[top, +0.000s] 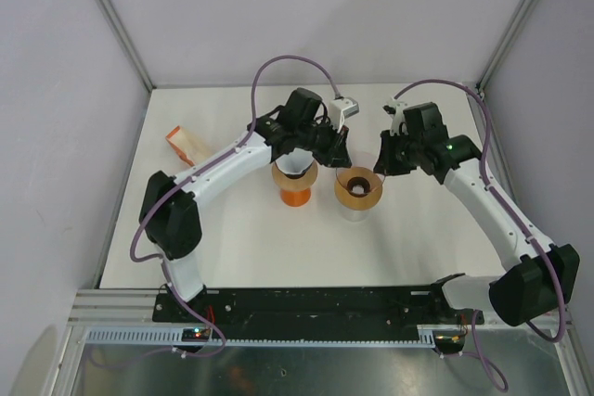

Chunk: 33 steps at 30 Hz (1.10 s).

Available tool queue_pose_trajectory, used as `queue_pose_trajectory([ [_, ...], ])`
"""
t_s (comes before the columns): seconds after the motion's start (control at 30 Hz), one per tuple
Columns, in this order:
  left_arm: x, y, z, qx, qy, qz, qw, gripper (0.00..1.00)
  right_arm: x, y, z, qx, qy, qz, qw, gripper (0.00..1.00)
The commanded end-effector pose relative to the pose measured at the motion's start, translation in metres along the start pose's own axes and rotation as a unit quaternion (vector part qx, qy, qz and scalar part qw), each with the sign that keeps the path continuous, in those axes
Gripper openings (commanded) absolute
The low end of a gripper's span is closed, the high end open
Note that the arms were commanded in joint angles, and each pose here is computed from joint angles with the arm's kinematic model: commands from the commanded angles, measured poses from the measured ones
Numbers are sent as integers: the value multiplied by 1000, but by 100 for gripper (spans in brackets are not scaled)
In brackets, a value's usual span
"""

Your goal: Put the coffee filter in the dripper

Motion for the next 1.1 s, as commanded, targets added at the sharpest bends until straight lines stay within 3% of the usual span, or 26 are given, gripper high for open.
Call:
queue_pose_trajectory([
  [0.0, 31, -35, -96, 168, 24, 30, 985, 0, -2, -35, -52, 115, 12, -10, 993, 0],
  [0.3, 33, -32, -119, 176, 8, 19, 984, 0, 5, -32, -45, 97, 29, -23, 995, 0],
  [0.43, 33, -33, -125, 178, 13, 13, 984, 0, 1, -33, -52, 117, 34, -34, 992, 0],
  [1.07, 26, -37, -92, 141, -4, 14, 990, 0, -10, -37, -55, 123, 22, -21, 992, 0],
])
Point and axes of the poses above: each gripper's point midway between its finger pads, its own y axis back along the fingers, its own x axis along the line the jaws close on, z = x × y, the point moved 5 cm from there along y, back along the fingers, and after that the axes turned 15 degrees about y, right-handed, at the moved point
